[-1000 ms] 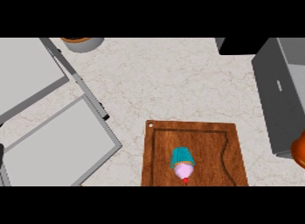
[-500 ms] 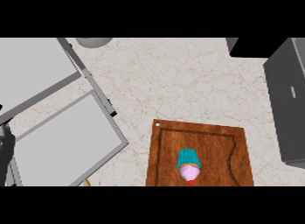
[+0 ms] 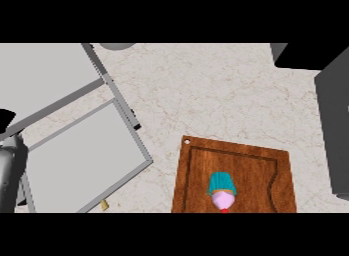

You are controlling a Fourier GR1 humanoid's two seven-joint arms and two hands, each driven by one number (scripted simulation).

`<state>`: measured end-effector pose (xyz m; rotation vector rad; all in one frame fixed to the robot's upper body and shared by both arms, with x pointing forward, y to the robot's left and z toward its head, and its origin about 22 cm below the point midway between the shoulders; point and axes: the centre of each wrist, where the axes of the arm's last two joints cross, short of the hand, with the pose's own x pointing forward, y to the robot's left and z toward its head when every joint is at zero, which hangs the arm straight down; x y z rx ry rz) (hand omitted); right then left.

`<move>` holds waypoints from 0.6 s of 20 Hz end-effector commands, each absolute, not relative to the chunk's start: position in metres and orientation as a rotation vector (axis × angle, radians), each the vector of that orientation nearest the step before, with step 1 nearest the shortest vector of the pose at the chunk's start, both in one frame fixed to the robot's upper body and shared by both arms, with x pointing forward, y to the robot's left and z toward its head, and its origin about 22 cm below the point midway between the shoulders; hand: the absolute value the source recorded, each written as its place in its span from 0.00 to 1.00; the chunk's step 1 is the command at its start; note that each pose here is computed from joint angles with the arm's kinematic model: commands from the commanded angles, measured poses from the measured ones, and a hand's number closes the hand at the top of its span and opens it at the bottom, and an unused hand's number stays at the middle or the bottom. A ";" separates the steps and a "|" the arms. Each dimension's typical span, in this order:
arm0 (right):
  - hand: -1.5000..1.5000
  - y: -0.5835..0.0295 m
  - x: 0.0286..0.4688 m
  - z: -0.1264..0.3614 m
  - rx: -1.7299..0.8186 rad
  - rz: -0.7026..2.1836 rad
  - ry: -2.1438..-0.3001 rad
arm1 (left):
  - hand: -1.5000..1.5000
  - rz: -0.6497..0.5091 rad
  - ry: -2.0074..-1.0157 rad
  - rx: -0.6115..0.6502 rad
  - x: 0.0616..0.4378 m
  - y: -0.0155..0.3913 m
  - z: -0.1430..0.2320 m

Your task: Pick the squash from the cutting board and place it in the cardboard box

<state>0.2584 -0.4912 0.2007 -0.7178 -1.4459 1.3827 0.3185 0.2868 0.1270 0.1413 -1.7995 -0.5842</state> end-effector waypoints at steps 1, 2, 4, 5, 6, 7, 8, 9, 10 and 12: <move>1.00 -0.517 0.260 0.203 -0.720 1.445 -1.287 | 0.50 -0.607 -1.793 0.028 0.315 0.255 0.103; 1.00 -0.510 0.262 0.185 -0.667 1.490 -1.229 | 0.50 -0.588 -1.796 -0.004 0.315 0.248 0.104; 0.00 -0.516 0.267 0.187 -0.568 1.519 -1.256 | 0.50 -0.601 -1.778 0.015 0.313 0.256 0.098; 0.00 -0.514 0.270 0.187 -0.533 1.551 -1.283 | 0.50 -0.582 -1.765 0.006 0.311 0.253 0.090; 0.00 -0.512 0.276 0.183 -0.510 1.559 -1.285 | 0.50 -0.602 -1.769 0.016 0.316 0.262 0.090; 0.00 -0.509 0.278 0.161 -0.449 1.558 -1.346 | 0.50 -0.588 -1.772 0.025 0.314 0.255 0.094; 0.00 -0.513 0.283 0.188 -0.421 1.540 -1.398 | 0.50 -0.600 -1.776 0.009 0.312 0.260 0.081; 0.00 -0.513 0.284 0.176 -0.368 1.521 -1.454 | 0.50 -0.571 -1.798 0.021 0.308 0.258 0.089; 0.00 -0.517 0.288 0.184 -0.358 1.470 -1.539 | 0.50 -0.578 -1.769 0.023 0.316 0.259 0.093; 0.00 -0.502 0.303 0.171 -0.247 1.295 -1.721 | 0.50 -0.573 -1.769 0.052 0.320 0.263 0.099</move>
